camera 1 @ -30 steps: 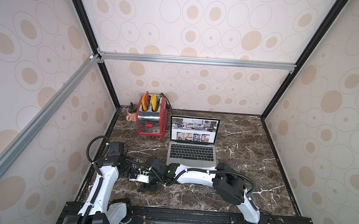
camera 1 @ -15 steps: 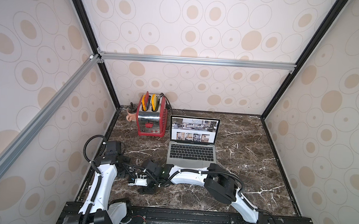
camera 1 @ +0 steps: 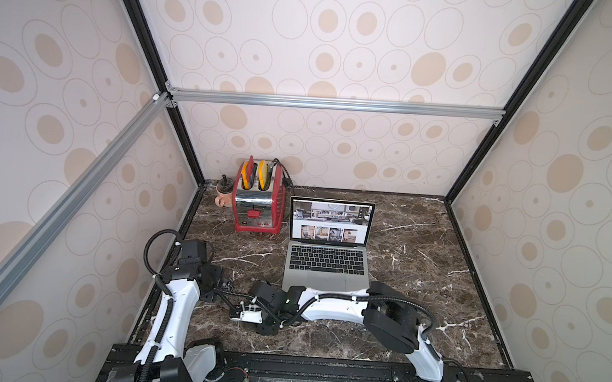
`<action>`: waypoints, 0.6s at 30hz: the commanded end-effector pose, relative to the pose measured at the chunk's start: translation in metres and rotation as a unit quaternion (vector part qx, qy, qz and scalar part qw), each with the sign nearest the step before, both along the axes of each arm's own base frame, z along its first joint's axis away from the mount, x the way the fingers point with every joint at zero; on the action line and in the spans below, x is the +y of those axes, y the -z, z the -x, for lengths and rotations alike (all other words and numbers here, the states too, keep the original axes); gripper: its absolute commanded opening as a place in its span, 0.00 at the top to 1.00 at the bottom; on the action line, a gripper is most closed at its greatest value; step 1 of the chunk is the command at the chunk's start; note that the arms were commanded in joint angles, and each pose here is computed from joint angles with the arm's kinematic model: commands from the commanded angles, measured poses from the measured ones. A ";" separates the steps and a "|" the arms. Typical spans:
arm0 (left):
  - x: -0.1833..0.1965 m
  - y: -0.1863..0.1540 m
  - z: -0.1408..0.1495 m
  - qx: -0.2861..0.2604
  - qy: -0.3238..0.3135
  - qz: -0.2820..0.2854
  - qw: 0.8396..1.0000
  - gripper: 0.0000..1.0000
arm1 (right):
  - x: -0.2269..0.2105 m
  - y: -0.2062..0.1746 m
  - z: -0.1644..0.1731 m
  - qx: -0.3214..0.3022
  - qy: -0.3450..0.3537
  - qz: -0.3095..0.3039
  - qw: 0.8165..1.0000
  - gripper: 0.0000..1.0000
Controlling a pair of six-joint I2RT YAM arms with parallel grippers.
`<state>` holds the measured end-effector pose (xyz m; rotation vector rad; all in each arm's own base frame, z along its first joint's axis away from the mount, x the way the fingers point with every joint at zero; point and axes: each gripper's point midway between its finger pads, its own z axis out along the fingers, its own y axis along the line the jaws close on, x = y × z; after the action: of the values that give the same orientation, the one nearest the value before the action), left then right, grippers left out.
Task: Insert the wireless mouse receiver into the laptop
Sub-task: Move the lid to the center of the board.
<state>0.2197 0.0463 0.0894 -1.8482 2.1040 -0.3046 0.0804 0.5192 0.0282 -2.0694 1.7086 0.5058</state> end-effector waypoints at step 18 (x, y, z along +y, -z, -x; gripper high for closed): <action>0.005 -0.006 -0.004 -0.008 0.012 -0.015 1.000 1.00 | -0.053 -0.007 -0.004 0.047 0.089 0.058 0.993 0.91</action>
<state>0.2224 0.0458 0.0905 -1.8225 2.1134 -0.3151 0.0883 0.4813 0.0311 -1.9558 1.9502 0.4678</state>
